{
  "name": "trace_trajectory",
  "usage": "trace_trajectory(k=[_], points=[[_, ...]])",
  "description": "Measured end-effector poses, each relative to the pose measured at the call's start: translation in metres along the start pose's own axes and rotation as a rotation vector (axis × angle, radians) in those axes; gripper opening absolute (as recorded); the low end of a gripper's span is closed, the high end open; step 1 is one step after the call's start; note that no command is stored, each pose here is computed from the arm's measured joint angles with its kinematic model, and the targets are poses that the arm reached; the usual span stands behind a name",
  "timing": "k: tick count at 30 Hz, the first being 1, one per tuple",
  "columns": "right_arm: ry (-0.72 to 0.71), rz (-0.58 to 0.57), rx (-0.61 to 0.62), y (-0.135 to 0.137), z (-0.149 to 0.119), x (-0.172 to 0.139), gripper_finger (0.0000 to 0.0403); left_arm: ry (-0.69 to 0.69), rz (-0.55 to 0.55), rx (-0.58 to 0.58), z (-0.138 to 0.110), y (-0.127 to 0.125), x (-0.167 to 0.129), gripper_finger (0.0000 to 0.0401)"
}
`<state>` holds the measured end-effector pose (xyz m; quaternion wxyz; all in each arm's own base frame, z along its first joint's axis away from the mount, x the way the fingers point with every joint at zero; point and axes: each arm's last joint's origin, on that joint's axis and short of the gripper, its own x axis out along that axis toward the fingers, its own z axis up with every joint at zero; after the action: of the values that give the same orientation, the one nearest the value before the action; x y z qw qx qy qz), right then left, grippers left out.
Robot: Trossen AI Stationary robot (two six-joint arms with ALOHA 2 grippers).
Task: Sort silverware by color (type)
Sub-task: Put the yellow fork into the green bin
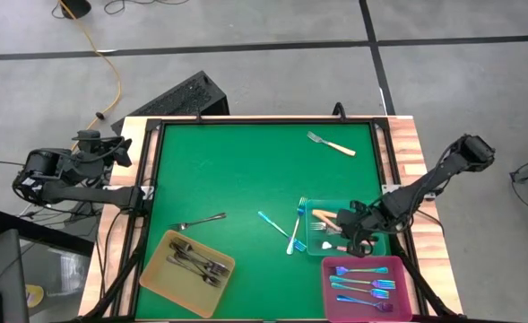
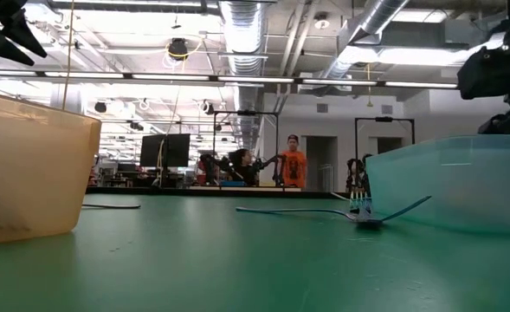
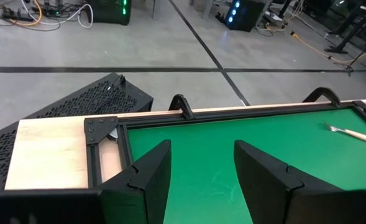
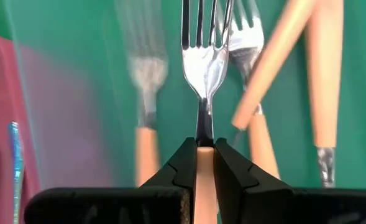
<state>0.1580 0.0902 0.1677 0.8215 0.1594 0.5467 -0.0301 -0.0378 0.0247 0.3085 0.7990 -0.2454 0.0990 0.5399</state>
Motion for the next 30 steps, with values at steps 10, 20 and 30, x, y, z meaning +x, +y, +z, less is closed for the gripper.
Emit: trace_trajectory(k=[10,20,30], points=[[0.030,-0.039,-0.042,-0.005,-0.002,0.000,0.0056,-0.039,0.021,-0.021,0.001,0.001,0.000,0.0158],[0.062,-0.144,0.007,-0.014,0.003,0.013,0.0056,-0.039,0.022,-0.021,0.001,0.001,0.000,0.0158],[0.061,-0.036,-0.081,0.000,0.016,0.031,0.0056,-0.038,0.021,-0.021,0.001,0.001,0.000,0.0158]])
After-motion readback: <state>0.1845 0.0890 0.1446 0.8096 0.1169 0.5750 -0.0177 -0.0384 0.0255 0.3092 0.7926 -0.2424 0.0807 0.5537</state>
